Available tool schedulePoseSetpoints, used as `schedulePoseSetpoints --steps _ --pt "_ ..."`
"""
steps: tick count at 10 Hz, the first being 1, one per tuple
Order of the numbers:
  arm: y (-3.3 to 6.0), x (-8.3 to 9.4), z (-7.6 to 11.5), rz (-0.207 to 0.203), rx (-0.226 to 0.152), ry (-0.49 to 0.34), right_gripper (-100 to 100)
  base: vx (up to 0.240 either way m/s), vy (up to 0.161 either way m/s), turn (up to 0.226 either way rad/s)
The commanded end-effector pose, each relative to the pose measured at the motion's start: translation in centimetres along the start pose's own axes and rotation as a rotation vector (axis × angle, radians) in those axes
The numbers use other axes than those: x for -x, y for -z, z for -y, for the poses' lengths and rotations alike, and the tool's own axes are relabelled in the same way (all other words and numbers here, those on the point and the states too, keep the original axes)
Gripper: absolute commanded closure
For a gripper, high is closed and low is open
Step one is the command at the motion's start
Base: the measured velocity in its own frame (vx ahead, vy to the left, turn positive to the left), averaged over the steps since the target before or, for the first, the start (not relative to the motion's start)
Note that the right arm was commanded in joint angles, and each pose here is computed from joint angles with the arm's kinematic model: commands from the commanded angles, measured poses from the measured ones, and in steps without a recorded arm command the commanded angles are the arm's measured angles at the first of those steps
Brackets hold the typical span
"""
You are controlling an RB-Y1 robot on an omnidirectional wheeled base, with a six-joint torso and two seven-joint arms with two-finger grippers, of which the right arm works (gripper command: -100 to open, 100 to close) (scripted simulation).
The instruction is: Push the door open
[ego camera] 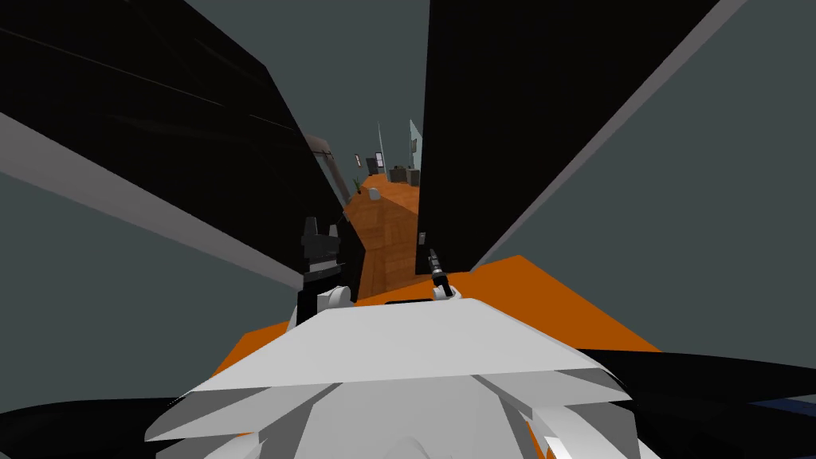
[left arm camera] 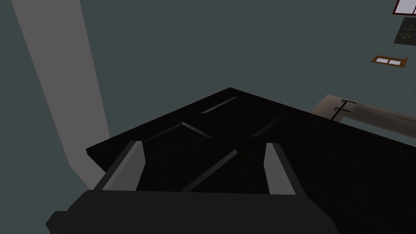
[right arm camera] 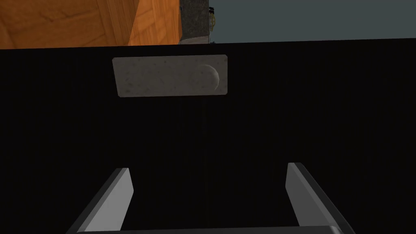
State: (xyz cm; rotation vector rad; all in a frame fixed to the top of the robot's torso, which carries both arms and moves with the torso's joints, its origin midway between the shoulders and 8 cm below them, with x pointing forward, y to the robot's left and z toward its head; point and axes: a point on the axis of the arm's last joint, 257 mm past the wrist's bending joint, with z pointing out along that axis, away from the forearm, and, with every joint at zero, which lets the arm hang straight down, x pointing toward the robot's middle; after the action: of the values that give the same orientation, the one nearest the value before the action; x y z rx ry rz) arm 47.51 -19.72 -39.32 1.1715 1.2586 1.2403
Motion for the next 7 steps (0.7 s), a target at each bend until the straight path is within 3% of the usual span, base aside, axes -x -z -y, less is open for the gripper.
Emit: schedulePoseSetpoints --steps 1,3,7 --pt "0.00 0.0 0.0 0.000 0.000 0.000 -100 -0.099 0.015 -0.006" --pt "0.06 1.0 0.0 0.006 0.001 0.016 -100 0.110 0.011 0.022" --pt "0.09 2.0 -0.1 0.016 0.005 0.029 -100 0.200 0.014 0.020"
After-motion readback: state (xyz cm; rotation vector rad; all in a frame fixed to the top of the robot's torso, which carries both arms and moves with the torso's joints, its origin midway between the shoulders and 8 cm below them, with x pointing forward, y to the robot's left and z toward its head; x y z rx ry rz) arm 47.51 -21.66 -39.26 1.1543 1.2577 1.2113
